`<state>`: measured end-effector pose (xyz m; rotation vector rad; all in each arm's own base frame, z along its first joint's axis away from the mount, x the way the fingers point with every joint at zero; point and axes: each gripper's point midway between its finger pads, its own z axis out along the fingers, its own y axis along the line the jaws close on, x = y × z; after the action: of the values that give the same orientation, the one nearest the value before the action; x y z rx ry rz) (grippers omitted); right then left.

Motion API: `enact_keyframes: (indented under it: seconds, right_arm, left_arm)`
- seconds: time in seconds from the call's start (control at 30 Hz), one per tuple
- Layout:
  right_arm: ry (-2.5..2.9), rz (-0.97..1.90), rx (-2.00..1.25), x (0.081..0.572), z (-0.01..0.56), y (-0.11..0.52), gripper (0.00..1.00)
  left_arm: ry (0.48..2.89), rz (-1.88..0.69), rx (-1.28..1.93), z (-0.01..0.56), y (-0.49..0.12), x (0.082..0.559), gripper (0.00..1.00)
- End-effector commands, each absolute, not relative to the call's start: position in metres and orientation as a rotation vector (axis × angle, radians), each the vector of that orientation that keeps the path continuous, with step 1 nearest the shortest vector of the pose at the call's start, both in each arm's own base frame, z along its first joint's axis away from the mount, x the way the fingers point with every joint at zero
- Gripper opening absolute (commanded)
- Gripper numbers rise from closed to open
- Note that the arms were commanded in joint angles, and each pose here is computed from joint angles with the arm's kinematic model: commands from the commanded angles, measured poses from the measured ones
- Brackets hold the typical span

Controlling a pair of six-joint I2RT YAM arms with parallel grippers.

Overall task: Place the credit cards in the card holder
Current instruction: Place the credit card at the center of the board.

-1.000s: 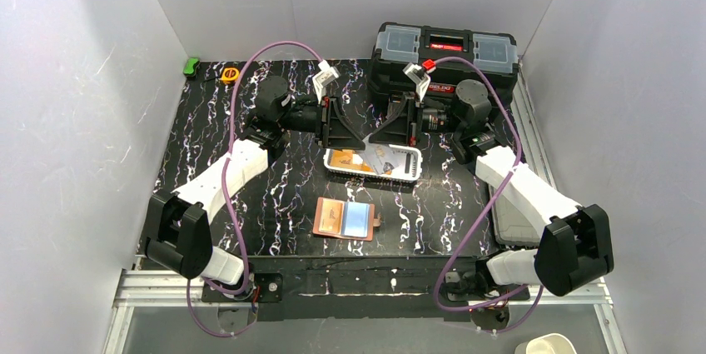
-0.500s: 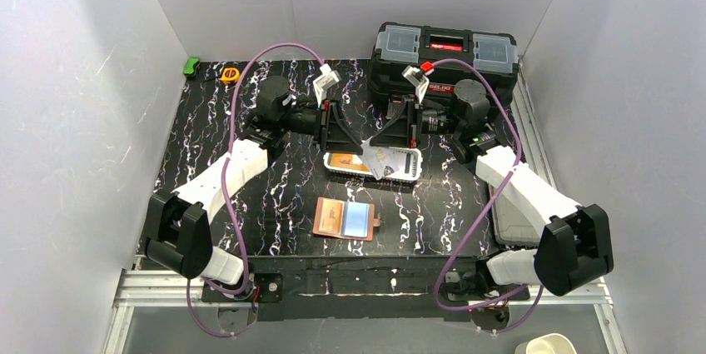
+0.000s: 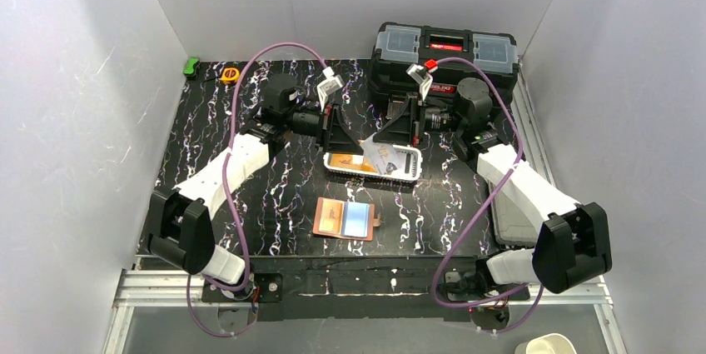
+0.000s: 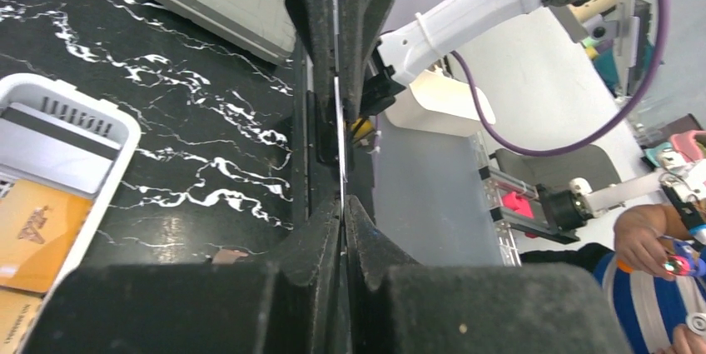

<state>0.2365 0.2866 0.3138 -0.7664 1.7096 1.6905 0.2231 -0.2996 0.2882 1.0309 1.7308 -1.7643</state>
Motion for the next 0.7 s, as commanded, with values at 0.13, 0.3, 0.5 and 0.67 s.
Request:
enact_keyframes:
  seconds: [0.13, 0.3, 0.5, 0.67]
  right_arm:
    - [1.631, 1.643, -0.776, 0.246, 0.330, 0.285, 0.05]
    - [1.667, 1.615, -0.731, 0.260, 0.316, 0.282, 0.05]
    - [1.715, 1.578, -0.657, 0.288, 0.290, 0.279, 0.05]
    - [1.759, 1.541, -0.624, 0.308, 0.265, 0.274, 0.08]
  left_arm:
    - [1.764, -1.623, 0.994, 0.286, -0.301, 0.256, 0.00]
    - [1.821, -1.623, 0.948, 0.277, -0.304, 0.279, 0.00]
    - [1.859, -1.792, 0.955, 0.258, -0.322, 0.316, 0.00]
    - [1.867, -1.706, 0.991, 0.231, -0.335, 0.354, 0.00]
